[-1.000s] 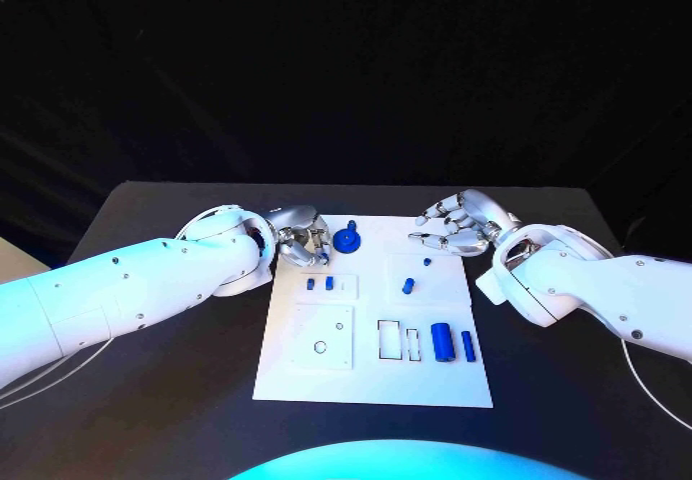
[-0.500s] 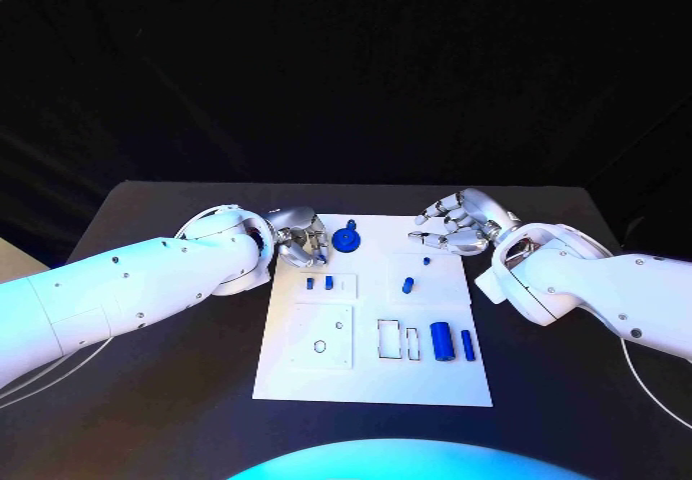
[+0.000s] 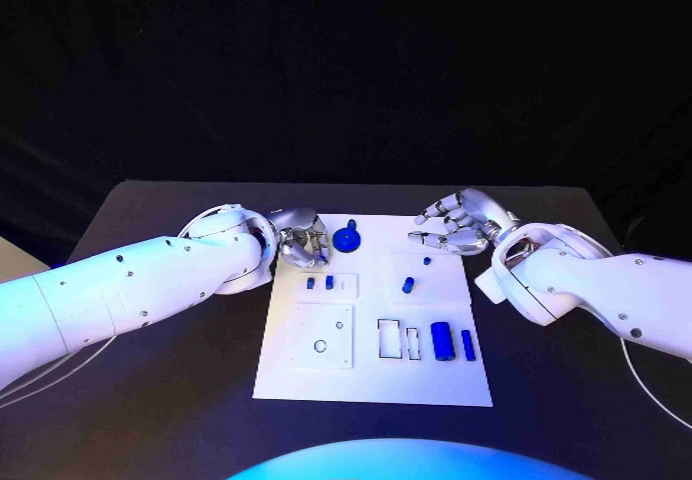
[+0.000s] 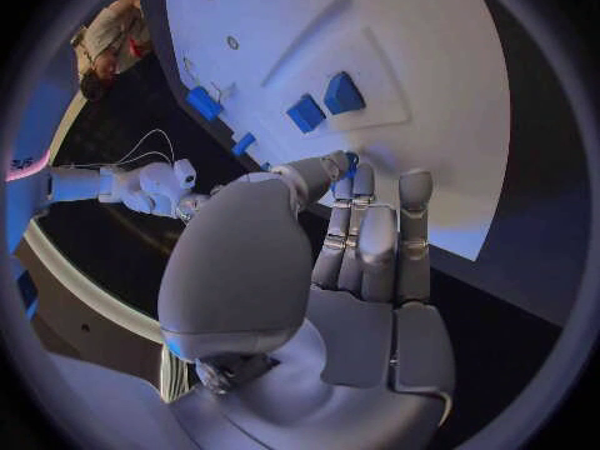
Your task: Assemble the parts on the task board
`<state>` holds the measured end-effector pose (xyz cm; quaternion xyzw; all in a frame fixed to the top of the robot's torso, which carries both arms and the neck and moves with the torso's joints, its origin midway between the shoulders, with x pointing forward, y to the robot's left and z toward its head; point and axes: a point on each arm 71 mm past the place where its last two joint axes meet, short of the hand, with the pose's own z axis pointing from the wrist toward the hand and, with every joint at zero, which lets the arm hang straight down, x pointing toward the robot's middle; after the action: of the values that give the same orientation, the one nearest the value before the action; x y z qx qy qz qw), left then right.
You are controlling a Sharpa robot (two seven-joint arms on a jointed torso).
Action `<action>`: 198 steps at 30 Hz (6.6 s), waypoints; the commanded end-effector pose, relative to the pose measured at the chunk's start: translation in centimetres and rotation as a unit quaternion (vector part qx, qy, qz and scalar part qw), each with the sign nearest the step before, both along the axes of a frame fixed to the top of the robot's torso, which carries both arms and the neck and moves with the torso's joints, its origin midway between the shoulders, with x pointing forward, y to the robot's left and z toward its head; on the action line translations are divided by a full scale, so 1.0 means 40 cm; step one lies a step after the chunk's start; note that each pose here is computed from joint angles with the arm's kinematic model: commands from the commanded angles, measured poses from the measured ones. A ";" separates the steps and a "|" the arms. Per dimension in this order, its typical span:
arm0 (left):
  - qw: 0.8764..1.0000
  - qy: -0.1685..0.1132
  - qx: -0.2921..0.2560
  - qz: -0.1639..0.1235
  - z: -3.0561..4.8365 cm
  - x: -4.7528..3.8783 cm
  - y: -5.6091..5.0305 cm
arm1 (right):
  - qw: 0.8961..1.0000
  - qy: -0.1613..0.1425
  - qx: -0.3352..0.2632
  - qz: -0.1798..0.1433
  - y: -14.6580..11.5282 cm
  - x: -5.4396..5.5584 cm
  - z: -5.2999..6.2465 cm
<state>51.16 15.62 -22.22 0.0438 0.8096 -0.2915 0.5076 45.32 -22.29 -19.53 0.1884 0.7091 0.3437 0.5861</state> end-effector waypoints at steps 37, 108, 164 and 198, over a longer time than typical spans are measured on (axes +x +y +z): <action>0.999 0.038 0.037 -0.008 -0.030 -0.009 -0.010 | 1.000 -0.002 -0.002 0.008 0.002 -0.001 -0.002; 1.000 0.006 -0.020 -0.001 -0.015 -0.020 0.003 | 1.000 -0.001 -0.004 0.003 -0.007 0.001 -0.006; 0.991 0.022 -0.122 0.043 0.029 -0.029 0.068 | 1.000 -0.001 -0.007 -0.006 -0.023 0.006 -0.011; 0.826 0.125 -0.538 0.112 0.102 -0.037 0.228 | 0.923 -0.073 -0.361 0.111 0.019 0.012 -0.060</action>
<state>49.72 24.88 -18.52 -0.3602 0.6021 -0.6012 0.3826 45.81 -21.48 -21.57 -0.1096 0.7510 0.1818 0.6252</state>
